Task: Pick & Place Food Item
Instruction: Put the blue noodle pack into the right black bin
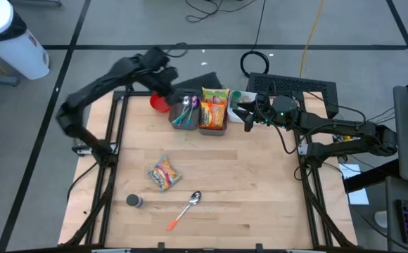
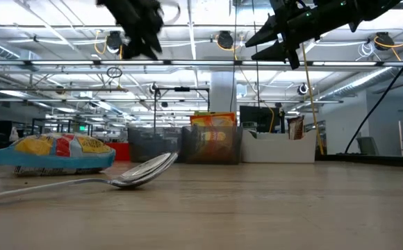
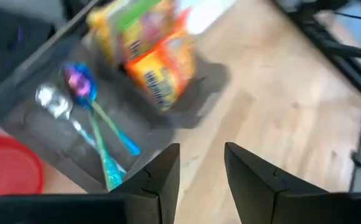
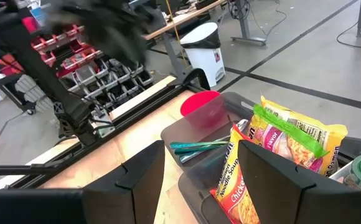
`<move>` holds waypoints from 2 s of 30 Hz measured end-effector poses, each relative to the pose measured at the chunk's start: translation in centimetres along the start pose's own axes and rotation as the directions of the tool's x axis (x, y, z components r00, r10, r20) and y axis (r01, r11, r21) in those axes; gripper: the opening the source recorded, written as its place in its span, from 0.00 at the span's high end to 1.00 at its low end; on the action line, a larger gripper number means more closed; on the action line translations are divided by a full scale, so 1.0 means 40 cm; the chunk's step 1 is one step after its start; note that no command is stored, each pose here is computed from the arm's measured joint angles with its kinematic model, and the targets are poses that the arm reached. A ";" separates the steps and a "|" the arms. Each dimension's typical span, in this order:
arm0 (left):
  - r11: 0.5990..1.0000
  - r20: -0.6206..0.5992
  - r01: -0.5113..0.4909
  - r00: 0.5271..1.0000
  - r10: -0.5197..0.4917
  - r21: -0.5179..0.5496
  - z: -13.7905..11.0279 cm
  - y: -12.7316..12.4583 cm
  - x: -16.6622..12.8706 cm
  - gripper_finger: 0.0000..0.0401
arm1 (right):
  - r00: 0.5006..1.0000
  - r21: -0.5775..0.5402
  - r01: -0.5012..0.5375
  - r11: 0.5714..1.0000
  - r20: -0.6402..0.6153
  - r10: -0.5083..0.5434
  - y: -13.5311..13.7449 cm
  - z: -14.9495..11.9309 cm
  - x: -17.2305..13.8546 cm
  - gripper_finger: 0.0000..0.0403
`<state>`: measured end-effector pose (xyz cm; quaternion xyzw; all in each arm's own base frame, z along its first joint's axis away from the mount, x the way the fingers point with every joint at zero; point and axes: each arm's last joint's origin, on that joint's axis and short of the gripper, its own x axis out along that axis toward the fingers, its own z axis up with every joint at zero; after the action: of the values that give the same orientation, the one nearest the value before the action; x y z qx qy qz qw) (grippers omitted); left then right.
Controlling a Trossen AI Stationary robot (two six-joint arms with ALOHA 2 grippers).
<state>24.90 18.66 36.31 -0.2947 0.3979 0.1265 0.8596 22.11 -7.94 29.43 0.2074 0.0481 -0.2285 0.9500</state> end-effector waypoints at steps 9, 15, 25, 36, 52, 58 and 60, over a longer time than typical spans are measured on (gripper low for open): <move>0.953 0.114 0.075 0.987 -0.113 0.293 -0.168 -0.197 -0.251 0.67 | 1.000 0.083 0.001 0.997 0.001 -0.001 0.000 0.000 0.000 0.51; 0.959 0.141 0.085 0.982 -0.126 0.270 -0.299 -0.248 -0.318 0.67 | 1.000 0.177 0.003 0.984 -0.004 -0.002 0.000 -0.002 0.003 0.51; 0.983 0.076 0.175 0.981 -0.178 0.048 -0.509 -0.202 -0.238 0.67 | 0.992 0.344 -0.100 0.934 -0.035 0.119 0.052 -0.094 0.042 0.51; 0.943 0.037 0.331 0.943 -0.331 -0.013 -0.604 -0.195 -0.031 0.67 | 0.947 0.477 -0.299 0.827 0.038 0.320 0.131 -0.216 0.086 0.51; 0.928 -0.044 0.365 0.928 -0.369 -0.080 -0.686 -0.189 0.127 0.67 | 0.941 0.494 -0.297 0.817 0.007 0.338 0.144 -0.270 0.114 0.51; 0.943 0.013 0.313 0.949 -0.314 -0.113 -0.665 -0.166 0.132 0.67 | 0.948 0.478 -0.289 0.829 0.022 0.317 0.130 -0.261 0.121 0.51; 0.950 0.031 0.271 0.962 -0.270 -0.155 -0.653 -0.147 0.135 0.67 | 0.950 0.479 -0.285 0.830 0.025 0.312 0.125 -0.258 0.123 0.51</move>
<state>15.14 -1.97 21.28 -0.4130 0.3384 0.0400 0.8446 28.79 -1.64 20.97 0.4460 -0.0168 -0.0762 0.8916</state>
